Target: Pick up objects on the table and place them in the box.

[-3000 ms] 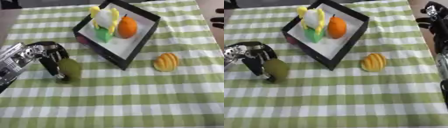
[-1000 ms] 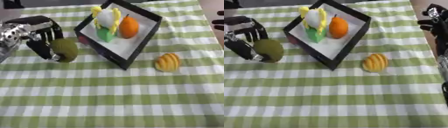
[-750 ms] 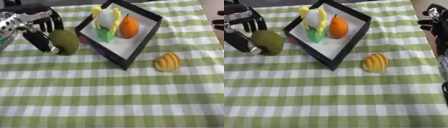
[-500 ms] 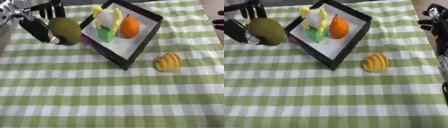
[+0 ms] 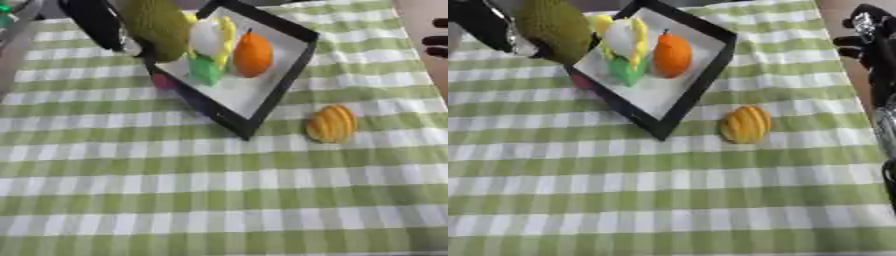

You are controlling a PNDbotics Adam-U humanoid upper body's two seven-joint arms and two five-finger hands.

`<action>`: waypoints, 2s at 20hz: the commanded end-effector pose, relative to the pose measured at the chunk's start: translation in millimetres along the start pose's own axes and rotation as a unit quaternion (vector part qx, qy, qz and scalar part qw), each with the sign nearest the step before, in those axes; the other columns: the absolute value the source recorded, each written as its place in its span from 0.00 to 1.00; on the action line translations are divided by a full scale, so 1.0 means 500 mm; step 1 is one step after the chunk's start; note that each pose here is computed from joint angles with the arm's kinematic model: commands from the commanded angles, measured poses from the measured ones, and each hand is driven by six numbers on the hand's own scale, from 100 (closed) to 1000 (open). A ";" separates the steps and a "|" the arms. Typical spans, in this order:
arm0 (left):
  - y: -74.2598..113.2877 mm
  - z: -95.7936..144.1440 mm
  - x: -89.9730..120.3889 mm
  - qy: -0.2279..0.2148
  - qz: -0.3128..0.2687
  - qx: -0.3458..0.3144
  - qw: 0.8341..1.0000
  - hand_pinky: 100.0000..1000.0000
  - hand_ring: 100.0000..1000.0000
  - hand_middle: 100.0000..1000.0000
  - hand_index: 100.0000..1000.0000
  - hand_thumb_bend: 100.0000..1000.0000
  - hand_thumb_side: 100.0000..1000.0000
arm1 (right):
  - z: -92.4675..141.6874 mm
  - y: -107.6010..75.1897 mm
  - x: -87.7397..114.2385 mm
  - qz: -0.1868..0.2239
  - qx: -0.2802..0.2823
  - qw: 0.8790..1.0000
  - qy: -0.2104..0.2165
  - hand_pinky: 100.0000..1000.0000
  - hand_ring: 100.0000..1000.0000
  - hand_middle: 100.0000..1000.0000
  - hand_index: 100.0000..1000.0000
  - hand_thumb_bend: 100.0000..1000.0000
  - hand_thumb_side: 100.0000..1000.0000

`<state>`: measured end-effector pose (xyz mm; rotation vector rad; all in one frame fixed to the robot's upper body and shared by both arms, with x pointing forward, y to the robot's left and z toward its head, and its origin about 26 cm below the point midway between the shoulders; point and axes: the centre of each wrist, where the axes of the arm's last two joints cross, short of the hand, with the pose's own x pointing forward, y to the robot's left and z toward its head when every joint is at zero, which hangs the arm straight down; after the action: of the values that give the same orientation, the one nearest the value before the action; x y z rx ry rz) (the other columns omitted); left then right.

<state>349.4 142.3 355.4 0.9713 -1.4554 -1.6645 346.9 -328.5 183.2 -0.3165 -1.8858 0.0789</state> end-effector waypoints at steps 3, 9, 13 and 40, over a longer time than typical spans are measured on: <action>0.027 -0.054 0.028 0.009 -0.006 0.019 1.000 0.58 0.54 0.54 0.59 0.51 0.00 | -0.011 -0.007 0.031 0.006 0.005 1.000 -0.025 0.76 0.68 0.73 0.89 0.00 0.64; 0.006 -0.131 0.061 0.031 0.008 0.000 0.999 0.58 0.54 0.54 0.59 0.52 0.00 | -0.016 0.001 0.039 -0.003 0.011 0.999 -0.032 0.76 0.68 0.73 0.89 0.00 0.64; -0.028 -0.174 0.059 0.041 -0.005 -0.023 0.999 0.58 0.54 0.55 0.60 0.54 0.00 | -0.018 0.007 0.042 -0.007 0.015 0.999 -0.034 0.76 0.67 0.73 0.89 0.00 0.64; -0.049 -0.024 -0.263 0.171 0.129 0.214 0.953 0.71 0.65 0.67 0.78 0.65 0.28 | -0.020 -0.025 0.056 0.021 0.007 0.998 -0.053 0.76 0.68 0.73 0.89 0.00 0.58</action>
<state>431.5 240.7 316.1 1.1130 -1.5902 -1.0282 348.6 -329.2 198.6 -0.3170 -1.9377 0.1167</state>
